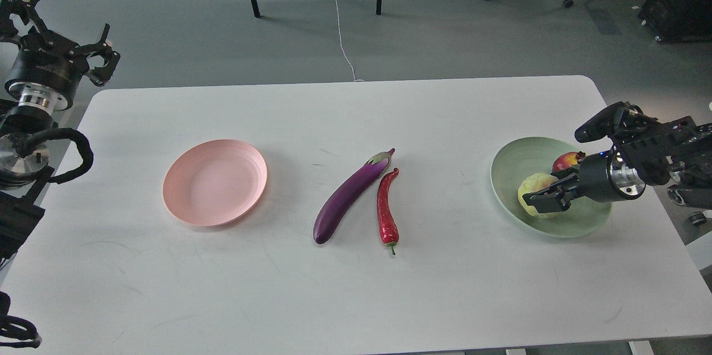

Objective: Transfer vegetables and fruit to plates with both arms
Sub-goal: 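Release the peach and retract the right arm, then reach the left gripper over to the red chili pepper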

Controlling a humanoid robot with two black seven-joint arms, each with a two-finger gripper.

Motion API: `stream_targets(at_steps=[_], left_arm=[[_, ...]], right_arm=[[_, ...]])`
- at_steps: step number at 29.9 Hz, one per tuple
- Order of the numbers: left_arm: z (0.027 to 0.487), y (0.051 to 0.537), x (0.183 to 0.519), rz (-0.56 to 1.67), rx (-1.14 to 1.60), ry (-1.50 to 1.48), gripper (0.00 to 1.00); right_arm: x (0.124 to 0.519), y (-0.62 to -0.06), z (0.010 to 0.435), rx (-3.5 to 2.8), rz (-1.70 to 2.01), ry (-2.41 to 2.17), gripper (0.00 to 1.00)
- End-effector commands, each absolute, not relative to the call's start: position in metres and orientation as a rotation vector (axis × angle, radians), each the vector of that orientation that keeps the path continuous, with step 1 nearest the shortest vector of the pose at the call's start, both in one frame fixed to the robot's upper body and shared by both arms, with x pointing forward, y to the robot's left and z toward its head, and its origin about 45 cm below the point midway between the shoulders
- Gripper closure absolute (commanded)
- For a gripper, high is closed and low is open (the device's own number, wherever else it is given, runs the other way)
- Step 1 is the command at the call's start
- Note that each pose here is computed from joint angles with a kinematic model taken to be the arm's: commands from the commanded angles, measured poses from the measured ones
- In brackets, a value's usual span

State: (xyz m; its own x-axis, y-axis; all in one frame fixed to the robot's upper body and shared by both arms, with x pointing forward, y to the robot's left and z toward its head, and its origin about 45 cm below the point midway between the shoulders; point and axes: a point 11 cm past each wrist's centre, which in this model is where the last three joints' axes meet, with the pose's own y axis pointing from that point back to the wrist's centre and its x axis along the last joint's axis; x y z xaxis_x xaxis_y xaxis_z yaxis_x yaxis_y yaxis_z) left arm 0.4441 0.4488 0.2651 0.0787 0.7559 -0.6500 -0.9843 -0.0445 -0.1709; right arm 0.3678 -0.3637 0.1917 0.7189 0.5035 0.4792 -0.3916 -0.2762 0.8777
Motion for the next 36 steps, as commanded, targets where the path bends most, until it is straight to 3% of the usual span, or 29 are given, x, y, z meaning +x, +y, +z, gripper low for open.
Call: stream_targets(at_steps=[1,4,10,14,20,29,36], left_arm=[[0.266,0.448,0.444,1.460,-0.696,0.413,0.02],[0.268,0.449,0.445,1.461,-0.688,0.407,0.02],[0.271,0.438,0.448,1.426,-0.630,0.385,0.02],[0.281,0.417,0.453,1.317,-0.348,0.231,0.02],[0.299,0.388,0.454,1.152,0.016,-0.027,0.02],[0.341,0.300,0.413,0.751,0.335,-0.494,0.02],[0.297,0.257,0.394,0.497,0.648,-0.765,0.02]], right_arm=[[0.374,-0.375,0.204,1.624,0.869,0.031,0.03],[0.389,-0.371,0.220,1.633,0.910,-0.053,0.03],[0.451,-0.352,0.294,1.750,1.054,-0.565,0.02],[0.474,-0.333,0.325,1.931,1.020,-0.909,0.02],[0.476,-0.351,0.337,2.076,0.897,-1.290,0.02],[0.472,-0.377,0.332,2.303,0.469,-1.932,0.02],[0.459,-0.416,0.322,2.453,-0.083,-2.372,0.02]])
